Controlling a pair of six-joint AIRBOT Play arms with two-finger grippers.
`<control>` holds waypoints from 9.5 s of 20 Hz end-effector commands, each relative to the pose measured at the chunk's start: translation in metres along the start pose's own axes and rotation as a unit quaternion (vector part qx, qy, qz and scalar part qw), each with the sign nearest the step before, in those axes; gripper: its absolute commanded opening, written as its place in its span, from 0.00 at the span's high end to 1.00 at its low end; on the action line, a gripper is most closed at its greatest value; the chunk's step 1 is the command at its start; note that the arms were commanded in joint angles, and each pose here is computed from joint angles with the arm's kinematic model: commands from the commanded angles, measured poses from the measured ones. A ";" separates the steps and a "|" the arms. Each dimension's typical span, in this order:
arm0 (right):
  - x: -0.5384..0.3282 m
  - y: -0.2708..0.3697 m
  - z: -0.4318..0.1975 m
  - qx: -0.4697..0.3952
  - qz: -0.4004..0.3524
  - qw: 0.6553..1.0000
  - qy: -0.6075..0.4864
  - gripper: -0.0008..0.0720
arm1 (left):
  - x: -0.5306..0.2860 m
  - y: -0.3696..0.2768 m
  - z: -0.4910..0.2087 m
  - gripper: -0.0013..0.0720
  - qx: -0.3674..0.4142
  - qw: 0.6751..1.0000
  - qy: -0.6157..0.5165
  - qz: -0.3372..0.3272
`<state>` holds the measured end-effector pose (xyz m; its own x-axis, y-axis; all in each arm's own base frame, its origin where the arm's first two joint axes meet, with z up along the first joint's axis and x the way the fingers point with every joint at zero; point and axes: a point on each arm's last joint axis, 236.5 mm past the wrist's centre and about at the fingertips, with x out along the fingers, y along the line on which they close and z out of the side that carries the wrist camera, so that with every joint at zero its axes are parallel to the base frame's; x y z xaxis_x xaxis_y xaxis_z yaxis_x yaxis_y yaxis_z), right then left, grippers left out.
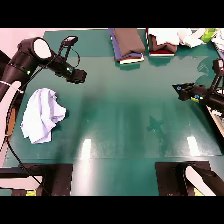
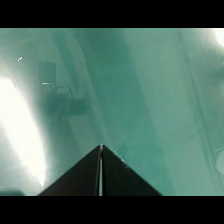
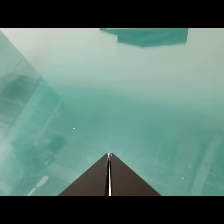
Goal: Fold the shirts.
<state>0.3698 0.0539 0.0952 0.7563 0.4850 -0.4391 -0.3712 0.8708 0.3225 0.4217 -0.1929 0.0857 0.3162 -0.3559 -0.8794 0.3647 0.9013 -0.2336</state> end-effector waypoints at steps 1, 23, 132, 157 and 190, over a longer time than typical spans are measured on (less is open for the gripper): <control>0.000 0.001 -0.001 0.003 0.002 1.000 0.000 0.96 | 0.000 0.000 0.000 0.95 0.000 1.000 0.000 0.000; -0.014 0.017 0.016 0.036 0.005 0.998 0.050 0.96 | -0.095 0.167 -0.047 0.09 -0.090 0.962 0.052 0.252; 0.065 0.021 0.127 -0.011 -0.133 0.976 0.170 0.97 | -0.158 0.076 0.075 0.96 0.032 0.972 -0.158 0.169; 0.012 0.028 0.005 0.066 -0.143 0.921 0.355 0.97 | 0.028 0.085 0.042 0.95 0.011 0.998 0.006 0.069; 0.038 0.018 -0.018 0.081 -0.147 0.934 0.315 0.97 | 0.095 -0.106 -0.262 0.22 -0.185 0.964 0.173 -0.079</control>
<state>0.3822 0.0876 0.0686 0.3271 0.2206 -0.9189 -0.0681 0.9753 0.2099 0.1831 -0.2375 -0.0790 -0.0475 -0.3839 -0.9222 0.0501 0.9211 -0.3860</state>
